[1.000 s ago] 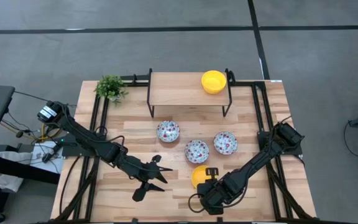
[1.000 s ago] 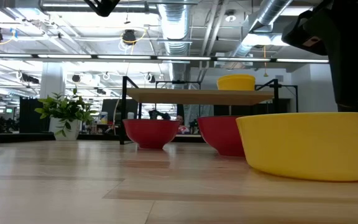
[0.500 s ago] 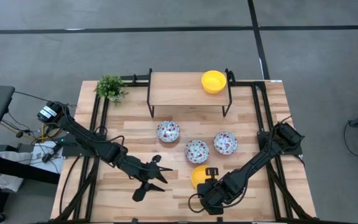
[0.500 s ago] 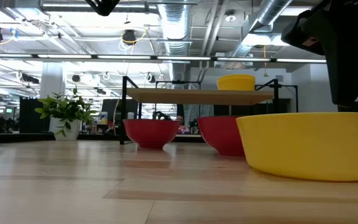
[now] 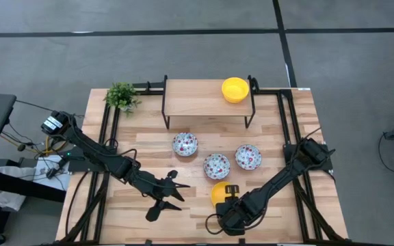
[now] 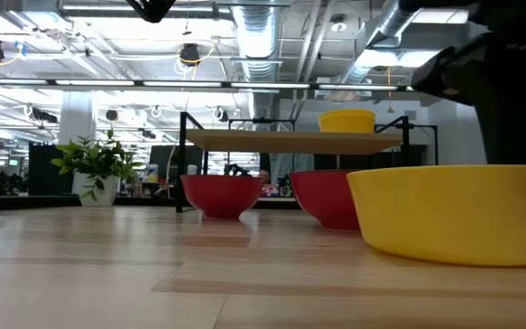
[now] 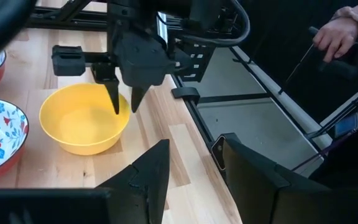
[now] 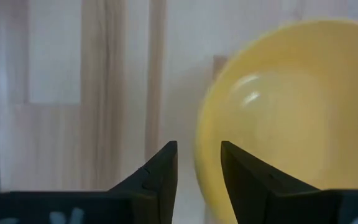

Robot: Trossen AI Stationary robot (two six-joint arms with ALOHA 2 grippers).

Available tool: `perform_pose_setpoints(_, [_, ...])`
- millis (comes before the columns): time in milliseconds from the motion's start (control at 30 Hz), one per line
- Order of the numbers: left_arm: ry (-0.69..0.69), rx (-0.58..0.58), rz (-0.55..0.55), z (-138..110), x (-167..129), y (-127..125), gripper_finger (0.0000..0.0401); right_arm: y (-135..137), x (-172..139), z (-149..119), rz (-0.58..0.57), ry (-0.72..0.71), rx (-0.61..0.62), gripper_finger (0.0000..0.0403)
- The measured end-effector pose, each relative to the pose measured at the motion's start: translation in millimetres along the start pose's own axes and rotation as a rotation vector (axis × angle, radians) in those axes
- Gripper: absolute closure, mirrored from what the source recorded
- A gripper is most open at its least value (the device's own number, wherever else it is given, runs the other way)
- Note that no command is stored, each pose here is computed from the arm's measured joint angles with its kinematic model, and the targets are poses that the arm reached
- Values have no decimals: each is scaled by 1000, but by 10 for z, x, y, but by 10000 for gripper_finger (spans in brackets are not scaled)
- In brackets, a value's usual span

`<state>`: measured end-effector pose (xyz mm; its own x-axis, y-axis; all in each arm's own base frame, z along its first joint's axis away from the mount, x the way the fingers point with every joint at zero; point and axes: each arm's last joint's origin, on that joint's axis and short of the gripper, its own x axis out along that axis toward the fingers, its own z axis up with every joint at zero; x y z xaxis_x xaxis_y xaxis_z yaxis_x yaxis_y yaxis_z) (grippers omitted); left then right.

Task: Pick & Place Mini bowls
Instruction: Stack the yellow bowl on top of the yellow bowl on the shelf

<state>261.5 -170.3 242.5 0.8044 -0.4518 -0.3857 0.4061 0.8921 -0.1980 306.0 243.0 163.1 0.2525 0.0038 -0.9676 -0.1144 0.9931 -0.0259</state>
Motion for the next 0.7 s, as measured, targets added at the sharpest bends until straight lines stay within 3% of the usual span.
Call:
perform_pose_setpoints(500, [-3, 0, -1, 4, 0, -1, 251, -52, -14, 53, 9, -21, 49, 291])
perform_pose_setpoints(700, [-4, 0, -1, 5, 0, -1, 251, -53, -13, 53, 10, -20, 86, 316])
